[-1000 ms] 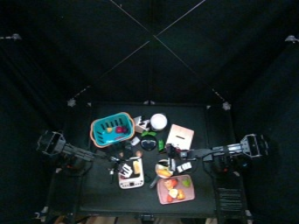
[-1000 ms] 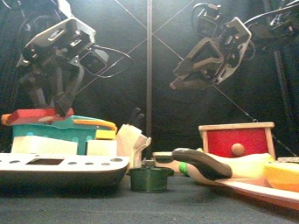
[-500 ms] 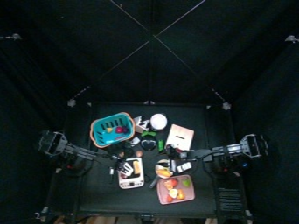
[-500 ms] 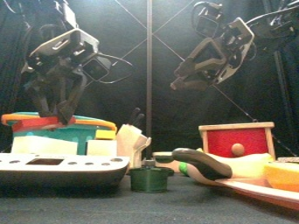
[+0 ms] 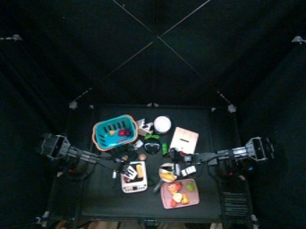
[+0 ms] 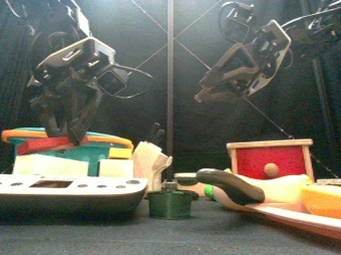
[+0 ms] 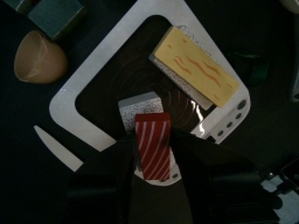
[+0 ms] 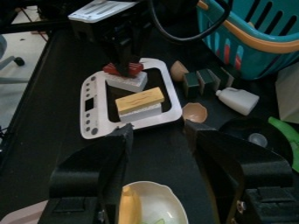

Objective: Palce salmon on rice

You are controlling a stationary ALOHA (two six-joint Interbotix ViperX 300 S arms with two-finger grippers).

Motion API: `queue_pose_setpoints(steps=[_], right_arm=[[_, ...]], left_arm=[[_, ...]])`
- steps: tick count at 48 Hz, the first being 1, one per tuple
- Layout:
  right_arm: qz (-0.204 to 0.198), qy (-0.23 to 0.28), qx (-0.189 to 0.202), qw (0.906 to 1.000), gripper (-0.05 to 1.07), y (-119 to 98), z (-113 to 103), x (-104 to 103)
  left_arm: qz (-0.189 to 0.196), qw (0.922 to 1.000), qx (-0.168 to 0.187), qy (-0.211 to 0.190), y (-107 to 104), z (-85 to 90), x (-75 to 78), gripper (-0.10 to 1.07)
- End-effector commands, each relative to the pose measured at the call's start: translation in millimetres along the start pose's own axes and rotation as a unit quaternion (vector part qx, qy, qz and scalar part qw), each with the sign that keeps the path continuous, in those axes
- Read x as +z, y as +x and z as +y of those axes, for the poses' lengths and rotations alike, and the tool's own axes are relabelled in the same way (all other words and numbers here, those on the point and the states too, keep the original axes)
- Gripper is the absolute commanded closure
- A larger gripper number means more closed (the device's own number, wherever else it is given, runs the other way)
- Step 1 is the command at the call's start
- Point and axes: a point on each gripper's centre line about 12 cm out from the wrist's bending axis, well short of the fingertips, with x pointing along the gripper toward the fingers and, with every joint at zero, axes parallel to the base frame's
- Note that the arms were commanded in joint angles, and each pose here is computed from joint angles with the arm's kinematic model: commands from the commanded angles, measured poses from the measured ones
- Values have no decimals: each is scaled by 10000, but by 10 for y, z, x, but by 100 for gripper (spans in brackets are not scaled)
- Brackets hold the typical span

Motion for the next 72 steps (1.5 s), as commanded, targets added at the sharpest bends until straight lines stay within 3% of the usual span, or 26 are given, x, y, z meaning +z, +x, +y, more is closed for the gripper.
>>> queue_pose_setpoints(steps=[1,32,57,72], right_arm=[[-129,-14,30,9999,17,-17,21,76],[-134,-103,75,9998,17,-12,42,83],[-157,-103,77,9998,17,-13,44,100],[-151,-103,57,9998,17,-10,28,97]], left_arm=[[-69,9999,-126,-44,-60,-55,62,25],[-63,9999,-112,-35,-48,-58,62,22],[-265,9990,-364,51,-259,-104,90,23],[-233,9993,-288,79,-247,-83,66,26]])
